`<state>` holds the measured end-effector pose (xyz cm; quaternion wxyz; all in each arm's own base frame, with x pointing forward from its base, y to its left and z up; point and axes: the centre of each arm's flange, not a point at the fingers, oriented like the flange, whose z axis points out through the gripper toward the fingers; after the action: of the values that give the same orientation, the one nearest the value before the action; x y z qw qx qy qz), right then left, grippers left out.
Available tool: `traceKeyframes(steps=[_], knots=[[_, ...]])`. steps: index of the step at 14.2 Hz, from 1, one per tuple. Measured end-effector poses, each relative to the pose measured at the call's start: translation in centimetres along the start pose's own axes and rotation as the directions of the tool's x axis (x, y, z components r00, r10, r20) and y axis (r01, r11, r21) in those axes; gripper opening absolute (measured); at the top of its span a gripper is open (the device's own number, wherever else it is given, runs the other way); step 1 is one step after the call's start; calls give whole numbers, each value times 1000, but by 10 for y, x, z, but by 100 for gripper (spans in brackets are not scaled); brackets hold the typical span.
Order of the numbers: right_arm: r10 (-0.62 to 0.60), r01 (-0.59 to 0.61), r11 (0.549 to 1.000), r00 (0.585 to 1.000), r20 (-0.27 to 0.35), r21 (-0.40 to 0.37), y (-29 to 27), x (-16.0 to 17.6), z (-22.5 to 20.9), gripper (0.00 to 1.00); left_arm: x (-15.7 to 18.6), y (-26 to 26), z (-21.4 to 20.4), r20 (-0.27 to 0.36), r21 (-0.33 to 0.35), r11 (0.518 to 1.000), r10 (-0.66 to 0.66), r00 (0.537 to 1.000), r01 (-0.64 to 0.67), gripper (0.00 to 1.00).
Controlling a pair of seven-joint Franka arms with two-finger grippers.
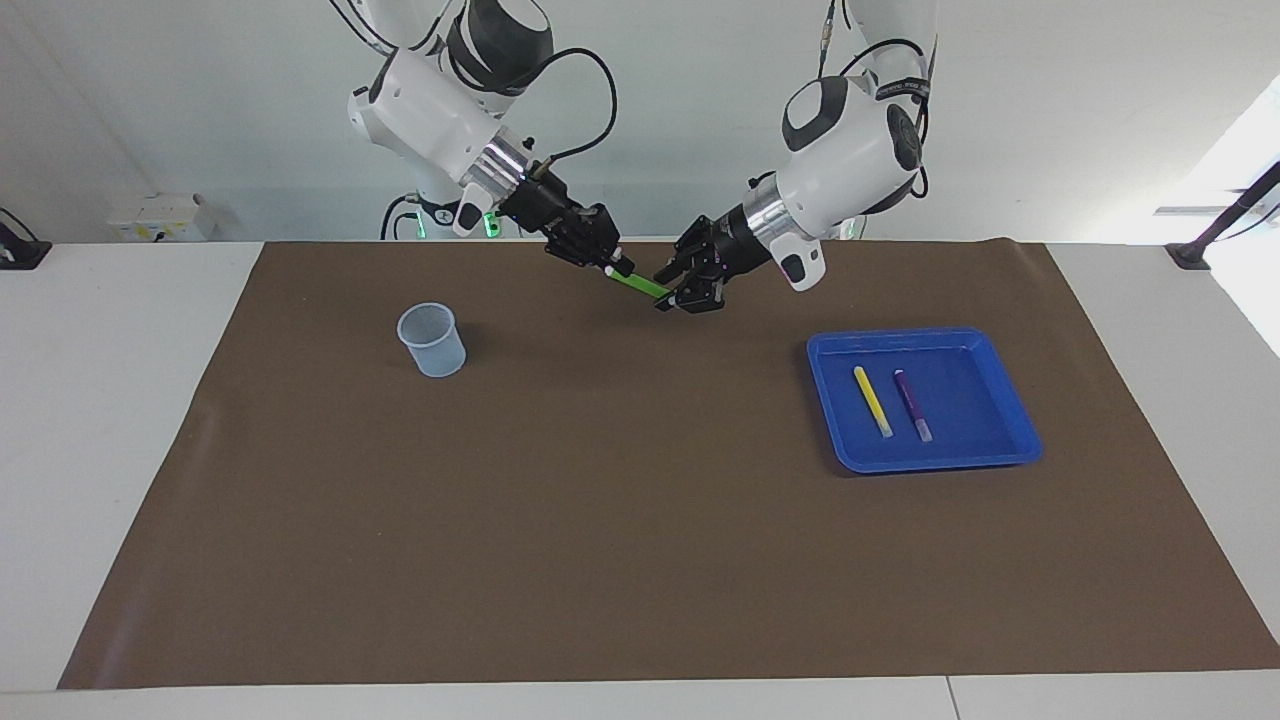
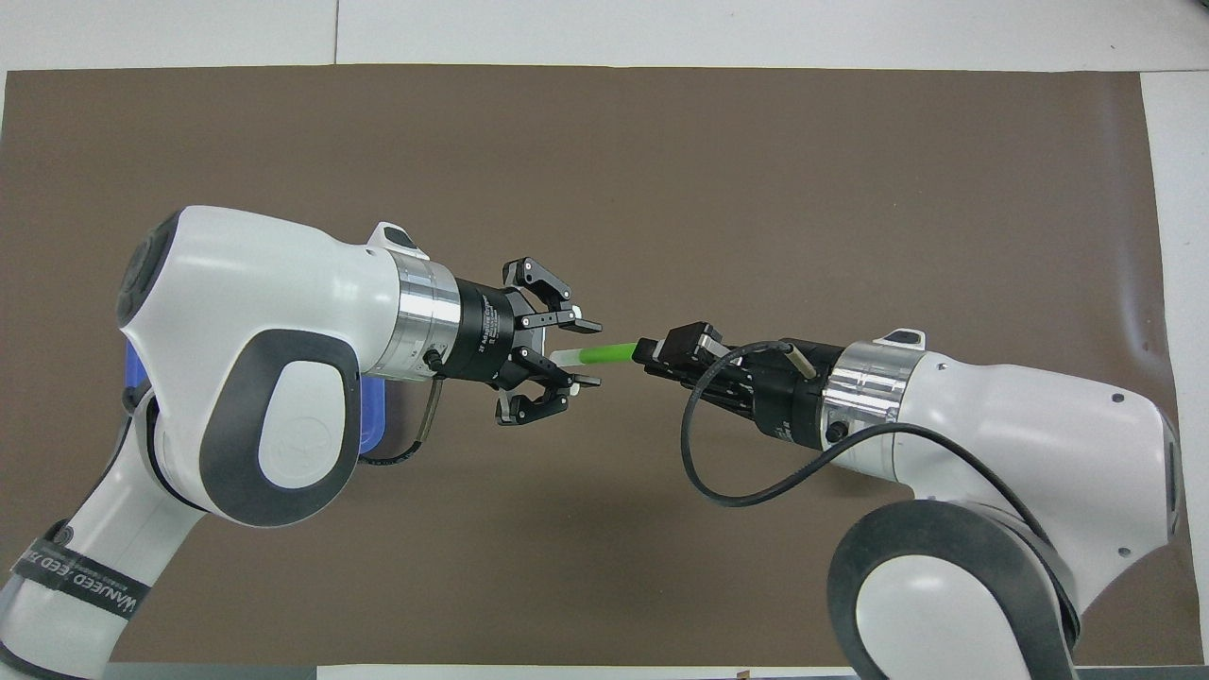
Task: Transfer and insert pens with both arms
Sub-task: 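Close the right gripper on the pen while the left gripper opens, then carry the green pen over the cup with the right gripper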
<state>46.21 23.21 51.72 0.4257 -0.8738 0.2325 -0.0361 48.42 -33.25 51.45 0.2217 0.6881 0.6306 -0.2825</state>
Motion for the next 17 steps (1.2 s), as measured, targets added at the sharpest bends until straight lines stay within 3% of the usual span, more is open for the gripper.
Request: traceKeyframes(steps=[1,3,5,7,9,11,14,17], knots=[[-36,36,999,999,-1,-23,2,3,-2,19,0,0,-2,0,-3,1000,3,1000,-3,73],[-146,148,978,989,24,-148,8,10,-10,19,6,4,-6,-1,-11,999,53,999,-53,97],[-256,272,918,962,94,-289,15,27,-38,19,25,14,-19,-23,-34,992,117,993,-118,100],[-349,389,846,921,171,-364,29,52,-75,19,47,23,-34,-108,-35,976,211,972,-215,100],[-425,494,758,869,254,-425,56,79,-112,19,68,30,-47,-150,-9,946,320,936,-325,100],[-449,554,691,833,325,-464,78,96,-142,19,95,34,-63,-195,66,881,472,860,-469,100],[-477,616,589,788,390,-524,81,108,-166,19,138,37,-79,-254,218,736,677,691,-641,100],[-499,642,547,765,407,-537,75,108,-156,19,192,38,-91,-220,381,522,853,473,-763,100]])
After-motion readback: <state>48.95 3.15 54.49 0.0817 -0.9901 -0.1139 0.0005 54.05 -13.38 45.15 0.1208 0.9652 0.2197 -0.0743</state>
